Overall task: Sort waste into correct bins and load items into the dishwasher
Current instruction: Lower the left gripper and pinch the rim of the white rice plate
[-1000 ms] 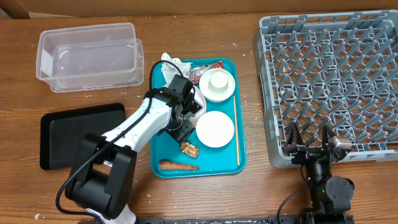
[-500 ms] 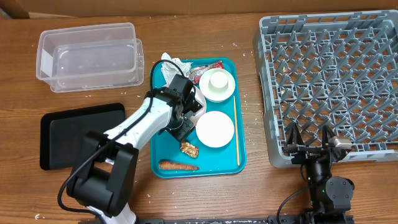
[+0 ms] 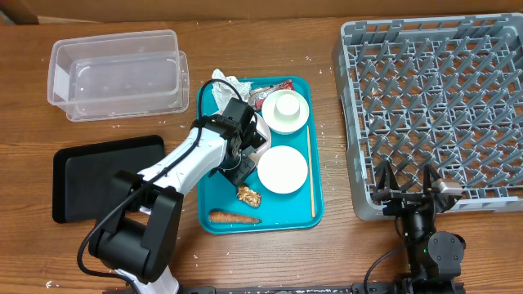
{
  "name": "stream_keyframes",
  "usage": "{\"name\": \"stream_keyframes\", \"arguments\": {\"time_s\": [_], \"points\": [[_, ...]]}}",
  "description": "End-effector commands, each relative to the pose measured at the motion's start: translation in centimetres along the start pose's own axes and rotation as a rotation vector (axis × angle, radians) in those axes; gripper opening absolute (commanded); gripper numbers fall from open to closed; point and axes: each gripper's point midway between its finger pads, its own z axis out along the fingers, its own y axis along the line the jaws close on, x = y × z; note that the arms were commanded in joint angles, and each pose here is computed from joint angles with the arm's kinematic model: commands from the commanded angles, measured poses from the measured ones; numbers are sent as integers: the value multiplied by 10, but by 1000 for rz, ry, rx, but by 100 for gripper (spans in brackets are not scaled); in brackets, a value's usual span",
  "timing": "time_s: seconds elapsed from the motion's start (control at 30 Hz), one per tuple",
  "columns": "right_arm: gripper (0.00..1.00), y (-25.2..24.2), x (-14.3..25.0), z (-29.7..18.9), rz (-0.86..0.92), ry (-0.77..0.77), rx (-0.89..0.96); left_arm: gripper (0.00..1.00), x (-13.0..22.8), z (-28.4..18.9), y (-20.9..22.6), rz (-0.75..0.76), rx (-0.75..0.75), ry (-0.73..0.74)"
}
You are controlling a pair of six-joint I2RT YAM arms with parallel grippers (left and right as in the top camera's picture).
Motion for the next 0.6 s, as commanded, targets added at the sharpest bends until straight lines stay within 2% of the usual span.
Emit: {"name": "stream_keyframes", "arguments": {"time_s": [0.0,0.13,0.57], "points": [[100,-2,2,0,-3,-5,8,56,3,5,-1,29,-7,18],[100,-2,2,0,-3,-5,8,52,3,7,-3,29,3,16],[100,-2,2,0,-3,-5,8,51,13,16,-6,20,7,32]]}}
